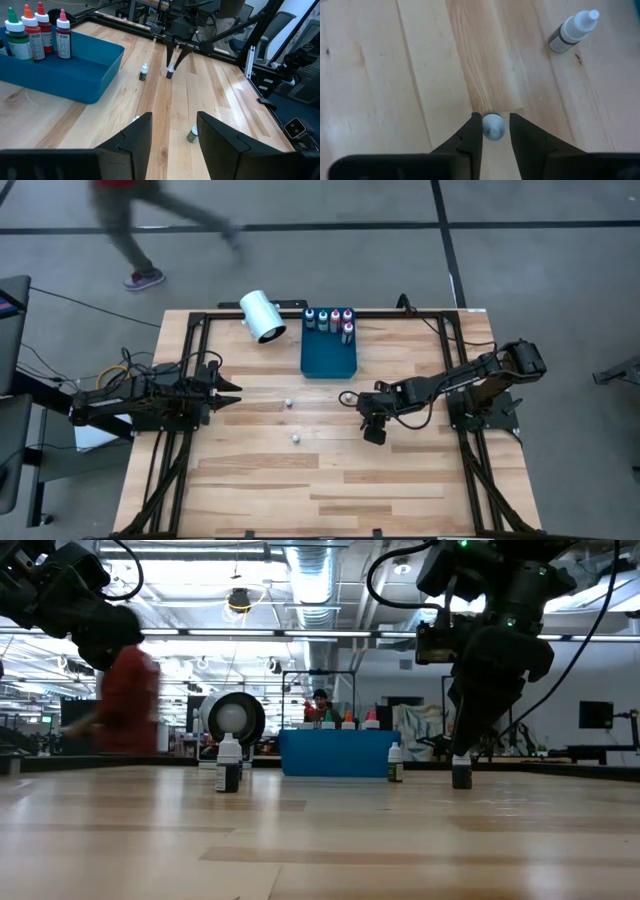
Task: Pick & Place food coloring
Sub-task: Put the right small black food coloring bottle into the blue bin
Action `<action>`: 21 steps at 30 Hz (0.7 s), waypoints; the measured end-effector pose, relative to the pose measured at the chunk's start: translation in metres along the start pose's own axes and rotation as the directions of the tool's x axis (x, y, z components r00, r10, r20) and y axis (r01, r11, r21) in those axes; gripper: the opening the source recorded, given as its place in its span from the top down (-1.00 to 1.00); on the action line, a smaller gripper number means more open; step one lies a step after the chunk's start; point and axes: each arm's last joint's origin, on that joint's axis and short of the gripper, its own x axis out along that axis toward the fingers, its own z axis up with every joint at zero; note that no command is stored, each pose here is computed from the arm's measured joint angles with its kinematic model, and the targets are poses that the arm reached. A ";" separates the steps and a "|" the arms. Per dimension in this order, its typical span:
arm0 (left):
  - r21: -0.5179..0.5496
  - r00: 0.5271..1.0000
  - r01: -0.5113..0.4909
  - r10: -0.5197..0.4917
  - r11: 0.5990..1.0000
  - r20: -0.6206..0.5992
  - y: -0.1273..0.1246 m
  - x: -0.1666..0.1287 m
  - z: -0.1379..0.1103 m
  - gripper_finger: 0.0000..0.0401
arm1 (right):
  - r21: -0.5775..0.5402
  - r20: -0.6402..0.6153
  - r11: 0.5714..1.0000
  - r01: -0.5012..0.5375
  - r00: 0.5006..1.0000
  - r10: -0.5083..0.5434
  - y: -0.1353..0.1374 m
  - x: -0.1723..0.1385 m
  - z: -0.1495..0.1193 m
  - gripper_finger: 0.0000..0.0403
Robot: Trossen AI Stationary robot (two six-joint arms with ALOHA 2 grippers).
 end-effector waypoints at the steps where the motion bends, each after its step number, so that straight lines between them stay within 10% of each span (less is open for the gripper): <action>1: 0.000 1.000 0.000 0.000 1.000 0.000 0.000 0.000 0.000 0.27 | 0.000 0.000 1.000 0.000 1.000 0.000 0.000 0.000 0.000 0.61; 21: 0.000 1.000 0.000 0.000 1.000 0.000 0.000 0.000 0.000 0.27 | 0.014 0.002 1.000 0.001 1.000 -0.002 -0.003 0.000 0.001 0.80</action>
